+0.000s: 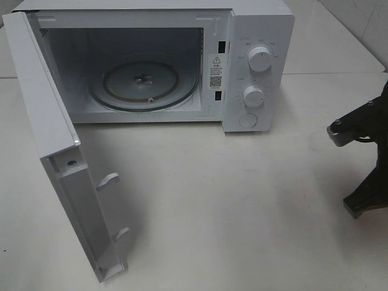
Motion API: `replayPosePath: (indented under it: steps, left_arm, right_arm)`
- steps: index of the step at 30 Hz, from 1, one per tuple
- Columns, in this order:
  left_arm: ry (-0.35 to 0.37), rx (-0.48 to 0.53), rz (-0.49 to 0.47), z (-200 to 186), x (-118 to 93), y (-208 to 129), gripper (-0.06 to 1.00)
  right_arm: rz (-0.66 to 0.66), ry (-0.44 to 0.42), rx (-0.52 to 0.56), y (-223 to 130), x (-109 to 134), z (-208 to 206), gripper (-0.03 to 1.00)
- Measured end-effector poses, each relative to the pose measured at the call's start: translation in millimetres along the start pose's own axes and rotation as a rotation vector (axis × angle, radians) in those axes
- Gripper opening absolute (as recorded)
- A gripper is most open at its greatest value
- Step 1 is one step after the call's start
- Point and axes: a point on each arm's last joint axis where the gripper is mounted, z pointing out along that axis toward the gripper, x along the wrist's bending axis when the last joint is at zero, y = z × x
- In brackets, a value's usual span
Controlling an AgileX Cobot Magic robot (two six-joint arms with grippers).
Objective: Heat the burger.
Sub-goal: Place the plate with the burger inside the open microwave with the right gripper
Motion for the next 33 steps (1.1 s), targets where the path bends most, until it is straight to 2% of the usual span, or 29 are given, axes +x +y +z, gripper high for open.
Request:
replayPosePath:
  steps: [17,19,22,24,33]
  left_arm:
    - [0.000,0.000,0.000,0.0,0.0,0.0,0.97]
    - [0.000,0.000,0.000,0.0,0.0,0.0,0.97]
    - [0.000,0.000,0.000,0.0,0.0,0.0,0.97]
    - [0.000,0.000,0.000,0.0,0.0,0.0,0.97]
    - [0.000,0.000,0.000,0.0,0.0,0.0,0.97]
  right_arm:
    - [-0.238,-0.041,-0.145,-3.4,41.4,-24.4,0.05]
    - [-0.299,-0.058,-0.192,-4.6,50.6,-30.3,0.05]
    - [-0.316,-0.064,-0.204,-5.1,53.0,-31.9,0.05]
    - [-0.382,-0.076,-0.243,-8.5,63.4,-38.2,0.05]
    - [-0.508,-0.083,-0.304,-18.0,83.2,-49.2,0.05]
